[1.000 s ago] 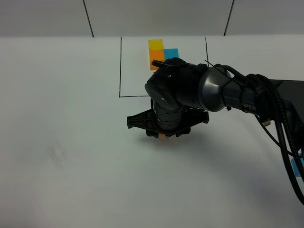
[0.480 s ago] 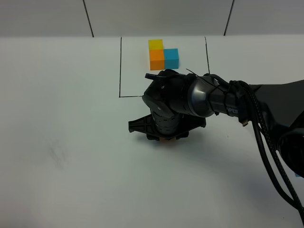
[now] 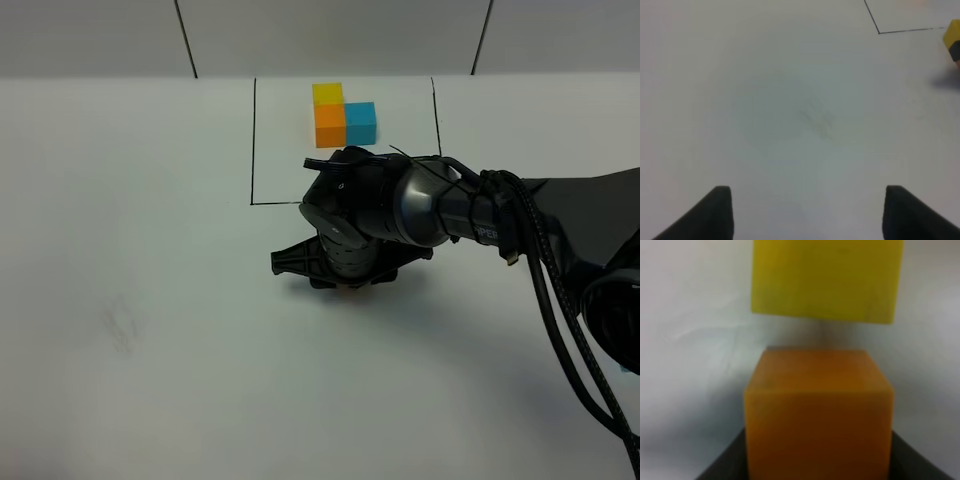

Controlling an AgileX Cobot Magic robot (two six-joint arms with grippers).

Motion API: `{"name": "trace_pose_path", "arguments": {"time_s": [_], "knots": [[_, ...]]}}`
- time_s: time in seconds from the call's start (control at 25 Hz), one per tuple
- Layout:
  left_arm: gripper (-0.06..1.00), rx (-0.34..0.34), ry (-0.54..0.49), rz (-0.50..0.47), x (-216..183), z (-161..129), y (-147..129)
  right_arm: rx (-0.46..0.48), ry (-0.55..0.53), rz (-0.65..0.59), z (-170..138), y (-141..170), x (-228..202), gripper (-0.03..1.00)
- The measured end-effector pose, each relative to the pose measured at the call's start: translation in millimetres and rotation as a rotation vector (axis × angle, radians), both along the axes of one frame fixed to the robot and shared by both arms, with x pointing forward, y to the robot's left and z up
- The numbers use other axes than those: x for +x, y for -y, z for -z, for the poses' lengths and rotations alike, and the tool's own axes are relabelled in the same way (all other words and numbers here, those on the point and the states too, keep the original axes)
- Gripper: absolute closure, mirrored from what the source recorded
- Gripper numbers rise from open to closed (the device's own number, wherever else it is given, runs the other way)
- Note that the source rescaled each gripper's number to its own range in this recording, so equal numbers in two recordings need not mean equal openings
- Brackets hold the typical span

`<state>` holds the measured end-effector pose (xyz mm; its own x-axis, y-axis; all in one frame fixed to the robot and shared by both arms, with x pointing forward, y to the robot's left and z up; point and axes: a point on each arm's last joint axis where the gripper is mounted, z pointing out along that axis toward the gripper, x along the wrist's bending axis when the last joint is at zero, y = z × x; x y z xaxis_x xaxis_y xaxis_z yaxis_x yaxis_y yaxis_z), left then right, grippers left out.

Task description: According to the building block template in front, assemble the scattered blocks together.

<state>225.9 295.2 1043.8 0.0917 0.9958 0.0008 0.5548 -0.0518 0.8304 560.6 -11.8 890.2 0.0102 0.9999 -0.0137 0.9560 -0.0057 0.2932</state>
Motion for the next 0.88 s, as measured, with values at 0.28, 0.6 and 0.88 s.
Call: {"name": "trace_pose_path", "arguments": {"time_s": [0.28,0.6,0.88], "knots": [[0.51,0.0,0.0,0.0,0.0,0.0,0.0,0.008,0.026,-0.02,1.2,-1.6,2.6,0.97],[0.51,0.0,0.0,0.0,0.0,0.0,0.0,0.001,0.028,-0.025,1.5,-0.7,3.5,0.97],[0.51,0.0,0.0,0.0,0.0,0.0,0.0,-0.044,0.022,-0.082,1.7,1.9,3.6,0.97]]}}
